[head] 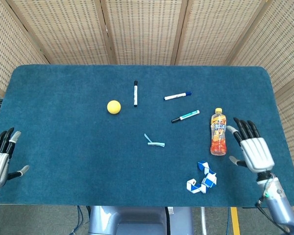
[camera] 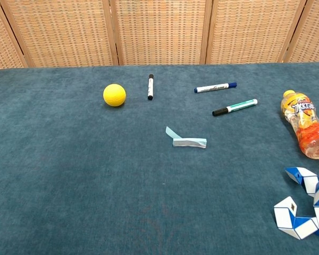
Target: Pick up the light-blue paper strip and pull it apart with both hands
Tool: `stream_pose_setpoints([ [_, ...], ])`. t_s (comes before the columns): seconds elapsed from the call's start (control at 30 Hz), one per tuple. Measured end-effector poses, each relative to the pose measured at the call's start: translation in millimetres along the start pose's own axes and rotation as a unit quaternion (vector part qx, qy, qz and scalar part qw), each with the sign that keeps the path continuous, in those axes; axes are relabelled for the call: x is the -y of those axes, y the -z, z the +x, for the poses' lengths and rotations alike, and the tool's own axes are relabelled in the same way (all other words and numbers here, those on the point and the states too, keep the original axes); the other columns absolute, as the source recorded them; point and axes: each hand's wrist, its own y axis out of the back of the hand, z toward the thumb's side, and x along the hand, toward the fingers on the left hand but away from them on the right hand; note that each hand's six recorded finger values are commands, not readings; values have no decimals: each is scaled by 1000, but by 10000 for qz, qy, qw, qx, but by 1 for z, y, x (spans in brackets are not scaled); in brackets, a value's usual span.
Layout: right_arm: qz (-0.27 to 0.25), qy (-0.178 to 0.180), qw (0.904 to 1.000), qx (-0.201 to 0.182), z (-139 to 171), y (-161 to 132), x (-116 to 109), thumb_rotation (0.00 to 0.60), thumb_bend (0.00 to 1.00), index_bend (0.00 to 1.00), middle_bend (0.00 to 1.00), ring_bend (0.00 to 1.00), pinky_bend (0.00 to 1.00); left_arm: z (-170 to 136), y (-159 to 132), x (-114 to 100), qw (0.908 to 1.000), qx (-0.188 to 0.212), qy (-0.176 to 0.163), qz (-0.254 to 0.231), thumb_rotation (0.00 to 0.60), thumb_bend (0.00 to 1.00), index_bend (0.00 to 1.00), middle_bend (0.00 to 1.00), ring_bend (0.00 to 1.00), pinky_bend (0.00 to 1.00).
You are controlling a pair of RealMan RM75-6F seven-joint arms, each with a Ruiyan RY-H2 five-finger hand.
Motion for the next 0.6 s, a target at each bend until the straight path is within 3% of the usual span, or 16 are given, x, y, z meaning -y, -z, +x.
stream_pose_setpoints([
  [0.2,-318,-358,9980,-420,-63,-44,-7,600,0,309,0,0,0,3,1,-1,9999,-105,-30,-27,600,0,0,0,0,0],
  [0.33,-556,-686,9947,-519,-96,-76,-4,600,63,351,0,0,0,5,2,0,9999,-147,-10,-20,600,0,0,0,0,0],
  [0.6,-889,-1337,9862,-395,-127,-135,44,600,246,448,0,0,0,4,10,-1,9996,-284,-27,-28,600,0,0,0,0,0],
])
